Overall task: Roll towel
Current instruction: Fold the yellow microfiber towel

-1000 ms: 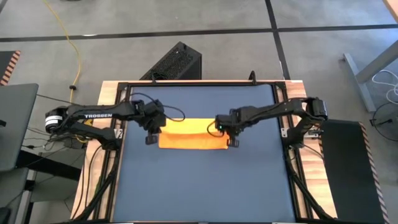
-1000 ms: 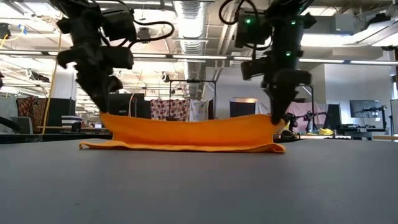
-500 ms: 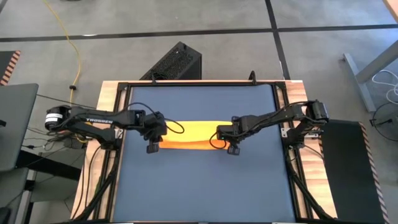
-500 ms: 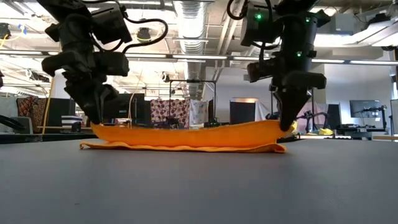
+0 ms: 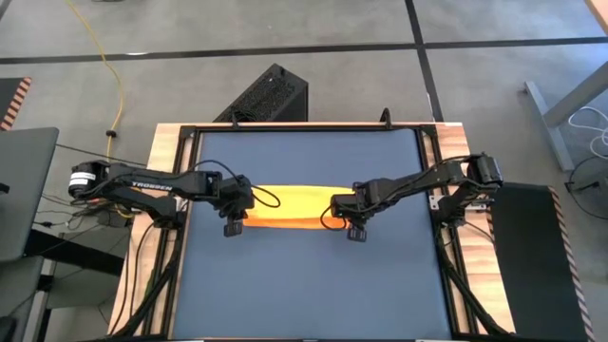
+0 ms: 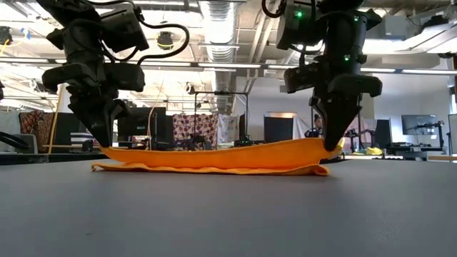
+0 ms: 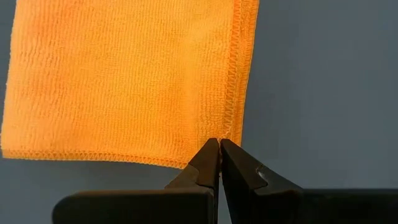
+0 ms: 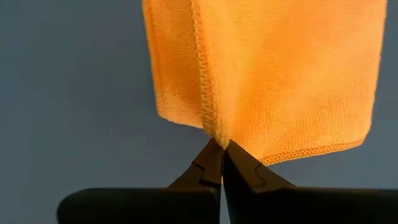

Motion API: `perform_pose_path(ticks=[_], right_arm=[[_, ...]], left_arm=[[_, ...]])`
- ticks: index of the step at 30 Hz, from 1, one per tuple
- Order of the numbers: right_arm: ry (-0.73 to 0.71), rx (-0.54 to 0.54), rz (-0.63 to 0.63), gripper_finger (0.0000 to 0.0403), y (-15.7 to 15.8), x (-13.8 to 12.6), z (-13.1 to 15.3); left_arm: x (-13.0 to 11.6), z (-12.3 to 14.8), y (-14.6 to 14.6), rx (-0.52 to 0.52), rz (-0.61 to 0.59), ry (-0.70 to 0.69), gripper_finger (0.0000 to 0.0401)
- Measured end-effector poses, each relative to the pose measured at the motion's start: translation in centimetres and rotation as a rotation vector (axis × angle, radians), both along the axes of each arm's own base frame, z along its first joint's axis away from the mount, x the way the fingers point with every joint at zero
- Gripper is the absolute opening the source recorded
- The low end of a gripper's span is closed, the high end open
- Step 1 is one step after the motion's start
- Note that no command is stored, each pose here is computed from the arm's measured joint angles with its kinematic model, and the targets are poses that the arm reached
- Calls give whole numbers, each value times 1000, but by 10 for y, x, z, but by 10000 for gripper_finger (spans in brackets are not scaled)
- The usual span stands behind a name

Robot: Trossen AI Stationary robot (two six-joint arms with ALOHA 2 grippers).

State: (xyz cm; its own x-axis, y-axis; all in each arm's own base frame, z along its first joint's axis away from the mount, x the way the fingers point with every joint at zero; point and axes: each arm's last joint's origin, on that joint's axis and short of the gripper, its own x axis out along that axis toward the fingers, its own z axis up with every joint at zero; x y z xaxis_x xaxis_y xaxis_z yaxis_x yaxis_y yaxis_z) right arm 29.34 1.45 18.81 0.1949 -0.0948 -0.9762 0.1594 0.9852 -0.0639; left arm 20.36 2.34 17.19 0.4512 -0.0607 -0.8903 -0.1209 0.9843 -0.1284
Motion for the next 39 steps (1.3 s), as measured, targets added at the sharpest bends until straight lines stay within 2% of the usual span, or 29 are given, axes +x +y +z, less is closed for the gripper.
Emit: perform_pose_path(ticks=[32, 39], right_arm=[[9, 31, 33, 29, 13, -1, 13], [16, 38, 33, 58, 14, -2, 13]], left_arm=[[-3, -1, 1, 32, -3, 39, 0], [-3, -1, 1, 17, 34, 39, 0]])
